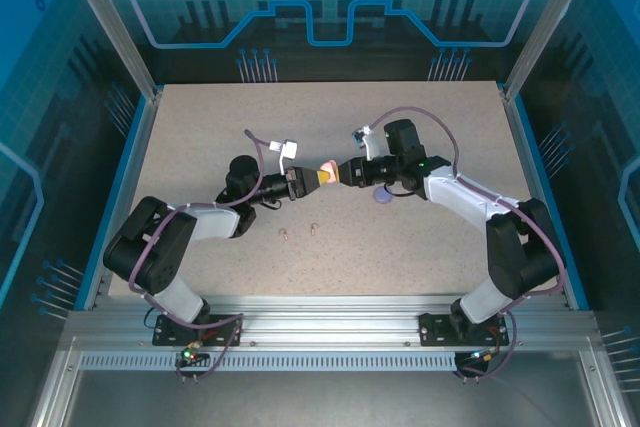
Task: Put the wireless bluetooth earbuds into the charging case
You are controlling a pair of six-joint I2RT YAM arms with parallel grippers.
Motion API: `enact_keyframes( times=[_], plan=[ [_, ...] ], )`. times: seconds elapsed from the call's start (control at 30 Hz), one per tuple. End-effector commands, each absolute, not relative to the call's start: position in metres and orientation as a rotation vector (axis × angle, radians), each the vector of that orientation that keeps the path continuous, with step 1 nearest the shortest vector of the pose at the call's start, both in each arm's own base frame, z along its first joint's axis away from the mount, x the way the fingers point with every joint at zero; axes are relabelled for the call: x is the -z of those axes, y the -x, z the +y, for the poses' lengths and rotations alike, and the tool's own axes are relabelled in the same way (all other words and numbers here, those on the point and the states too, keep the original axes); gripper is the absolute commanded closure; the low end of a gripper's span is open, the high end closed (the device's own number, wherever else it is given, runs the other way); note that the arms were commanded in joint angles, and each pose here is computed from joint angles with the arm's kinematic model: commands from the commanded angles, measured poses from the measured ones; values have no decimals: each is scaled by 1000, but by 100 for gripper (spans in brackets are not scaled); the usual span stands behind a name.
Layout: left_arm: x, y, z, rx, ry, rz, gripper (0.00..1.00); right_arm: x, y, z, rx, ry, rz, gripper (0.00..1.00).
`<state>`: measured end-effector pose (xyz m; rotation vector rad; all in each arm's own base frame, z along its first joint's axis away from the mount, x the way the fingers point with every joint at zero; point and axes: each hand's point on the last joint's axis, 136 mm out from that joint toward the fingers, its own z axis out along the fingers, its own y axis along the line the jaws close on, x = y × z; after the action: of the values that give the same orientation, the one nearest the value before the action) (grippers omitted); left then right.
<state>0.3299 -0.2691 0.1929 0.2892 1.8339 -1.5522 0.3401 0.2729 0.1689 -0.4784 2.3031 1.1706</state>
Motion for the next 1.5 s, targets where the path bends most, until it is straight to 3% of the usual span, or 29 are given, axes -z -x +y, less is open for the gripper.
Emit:
enact_keyframes(
  times=[0.0,0.2,0.4,0.47,0.6,0.63,0.8,0.9,1.1,1.47],
  plan=[
    [-224,-329,-271,1566,-363,1728,100,-178,-350,278,-1188,480,2283,73],
    [-224,-328,-271,1573,-362,1724,100,-178,-352,286,-1191,494,2291,82],
    [-222,-328,-271,1572,-356,1729,100,-182,-353,288,-1191,502,2283,100],
    [-221,-329,-270,1567,-354,1728,100,-184,-354,287,-1184,504,2283,100],
    [-222,-332,-264,1545,-339,1725,83,-190,-354,285,-1163,500,2280,100],
    [-224,-333,-261,1539,-333,1722,72,-191,-354,284,-1153,496,2279,100],
    [-236,-337,-246,1498,-321,1699,43,-195,-355,276,-1080,489,2299,100],
    [-244,-338,-235,1461,-327,1695,31,-197,-357,272,-1029,505,2315,100],
    [-258,-336,-221,1369,-402,1734,20,-208,-356,262,-897,629,2318,100],
    [-270,-327,-228,1326,-626,1860,17,-233,-344,259,-737,952,2230,100]
  ],
)
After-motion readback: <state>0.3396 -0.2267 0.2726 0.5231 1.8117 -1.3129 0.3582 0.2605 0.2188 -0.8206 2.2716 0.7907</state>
